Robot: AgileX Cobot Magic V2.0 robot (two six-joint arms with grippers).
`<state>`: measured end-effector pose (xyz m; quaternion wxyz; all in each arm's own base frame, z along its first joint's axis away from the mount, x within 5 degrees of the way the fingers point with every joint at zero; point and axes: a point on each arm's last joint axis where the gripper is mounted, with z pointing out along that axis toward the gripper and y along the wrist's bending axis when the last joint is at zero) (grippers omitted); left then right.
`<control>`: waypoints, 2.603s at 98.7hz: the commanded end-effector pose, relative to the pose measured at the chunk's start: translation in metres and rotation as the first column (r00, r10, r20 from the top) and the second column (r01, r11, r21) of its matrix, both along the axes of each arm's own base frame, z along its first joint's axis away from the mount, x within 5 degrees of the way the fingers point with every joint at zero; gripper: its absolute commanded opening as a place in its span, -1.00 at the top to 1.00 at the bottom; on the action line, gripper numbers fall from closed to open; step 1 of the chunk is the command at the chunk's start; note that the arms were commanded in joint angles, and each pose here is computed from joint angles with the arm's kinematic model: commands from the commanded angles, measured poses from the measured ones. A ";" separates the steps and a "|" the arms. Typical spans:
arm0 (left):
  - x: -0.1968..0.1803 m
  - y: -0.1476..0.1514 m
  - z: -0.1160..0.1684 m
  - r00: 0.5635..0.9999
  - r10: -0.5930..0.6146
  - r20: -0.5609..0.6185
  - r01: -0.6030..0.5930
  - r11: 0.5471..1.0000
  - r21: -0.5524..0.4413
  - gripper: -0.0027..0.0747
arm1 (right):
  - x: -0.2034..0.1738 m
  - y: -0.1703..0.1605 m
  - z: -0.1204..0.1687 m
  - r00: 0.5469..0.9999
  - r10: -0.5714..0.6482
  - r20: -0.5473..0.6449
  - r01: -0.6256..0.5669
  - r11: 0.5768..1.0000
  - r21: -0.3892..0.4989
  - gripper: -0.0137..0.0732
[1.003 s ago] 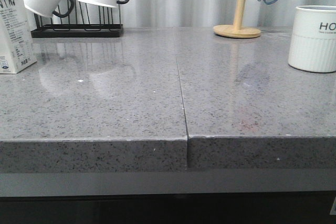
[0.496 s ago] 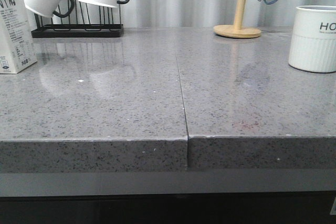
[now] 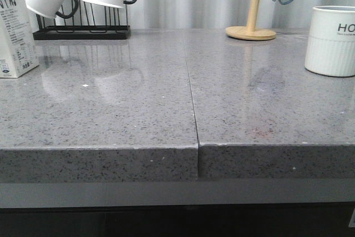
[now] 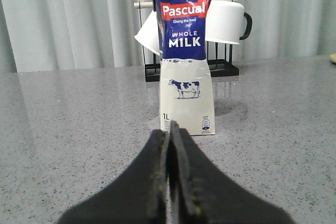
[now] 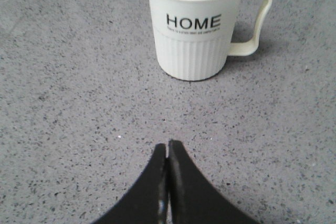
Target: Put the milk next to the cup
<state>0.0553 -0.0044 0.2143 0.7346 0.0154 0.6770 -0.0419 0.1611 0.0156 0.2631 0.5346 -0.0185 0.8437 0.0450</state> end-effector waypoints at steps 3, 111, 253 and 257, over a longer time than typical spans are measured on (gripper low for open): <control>-0.001 -0.001 -0.008 0.998 -0.008 0.061 0.009 1.000 -0.022 0.99 | 0.013 -0.001 0.014 0.996 -0.018 0.090 0.017 1.000 0.011 0.83; -0.001 -0.001 -0.008 0.998 -0.008 0.061 0.009 1.000 -0.022 0.99 | 0.050 -0.040 0.013 0.926 -0.209 0.315 0.226 0.974 -0.017 -0.27; -0.001 -0.001 -0.008 0.998 -0.008 0.061 0.009 1.000 -0.022 0.98 | 0.167 -0.058 -0.026 0.921 -0.163 0.355 0.150 0.987 0.064 0.41; -0.001 -0.001 -0.008 0.998 -0.008 0.061 0.009 1.000 -0.022 0.99 | 0.168 -0.057 -0.026 0.919 -0.162 0.358 0.150 0.987 0.063 0.57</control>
